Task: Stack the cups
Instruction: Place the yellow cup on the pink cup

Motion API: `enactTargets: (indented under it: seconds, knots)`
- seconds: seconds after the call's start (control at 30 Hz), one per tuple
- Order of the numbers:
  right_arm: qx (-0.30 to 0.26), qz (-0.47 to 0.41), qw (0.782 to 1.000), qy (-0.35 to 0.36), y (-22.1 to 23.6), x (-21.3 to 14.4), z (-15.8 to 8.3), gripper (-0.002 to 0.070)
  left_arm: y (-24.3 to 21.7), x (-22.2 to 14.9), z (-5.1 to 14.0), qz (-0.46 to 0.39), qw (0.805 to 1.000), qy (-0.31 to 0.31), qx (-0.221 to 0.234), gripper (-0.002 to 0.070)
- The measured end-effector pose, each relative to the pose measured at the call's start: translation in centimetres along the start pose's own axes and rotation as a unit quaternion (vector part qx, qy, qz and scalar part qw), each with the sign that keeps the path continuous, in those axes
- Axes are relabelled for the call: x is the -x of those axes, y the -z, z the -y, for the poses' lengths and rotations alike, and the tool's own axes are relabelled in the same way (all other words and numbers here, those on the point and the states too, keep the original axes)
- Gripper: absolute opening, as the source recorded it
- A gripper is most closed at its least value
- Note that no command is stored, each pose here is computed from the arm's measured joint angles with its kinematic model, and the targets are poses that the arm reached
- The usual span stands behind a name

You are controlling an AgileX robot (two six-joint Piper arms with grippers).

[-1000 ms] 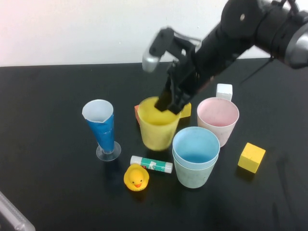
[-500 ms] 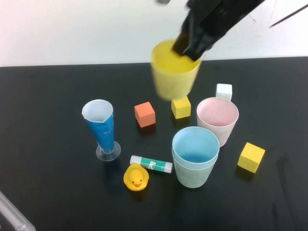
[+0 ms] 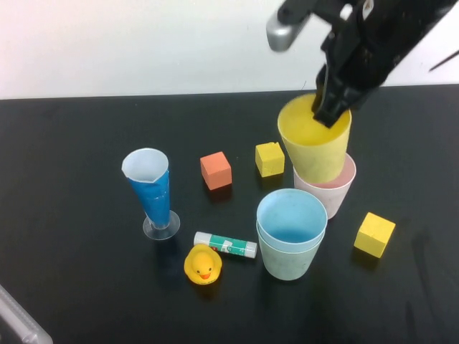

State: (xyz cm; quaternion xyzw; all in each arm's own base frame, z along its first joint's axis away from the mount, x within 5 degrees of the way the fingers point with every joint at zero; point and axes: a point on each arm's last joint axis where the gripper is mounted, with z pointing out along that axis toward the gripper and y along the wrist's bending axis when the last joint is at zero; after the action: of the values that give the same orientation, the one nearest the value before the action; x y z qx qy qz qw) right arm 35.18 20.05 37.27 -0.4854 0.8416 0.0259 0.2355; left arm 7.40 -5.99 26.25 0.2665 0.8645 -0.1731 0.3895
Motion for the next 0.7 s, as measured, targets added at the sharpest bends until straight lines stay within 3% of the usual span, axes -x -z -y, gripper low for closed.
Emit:
enactTargets:
  seconds: [0.4,0.7]
  knots:
    - [0.017,0.004,0.999,-0.046,-0.2,-2.5,3.4,0.0029,0.0,0.0,0.0,0.000,1.000,0.000,0.000,0.0001]
    - [0.049,0.019,0.998,-0.032,-1.0,-2.5,3.7,0.0029,0.0,0.1,0.0,0.004,1.000,0.000,0.000,0.0001]
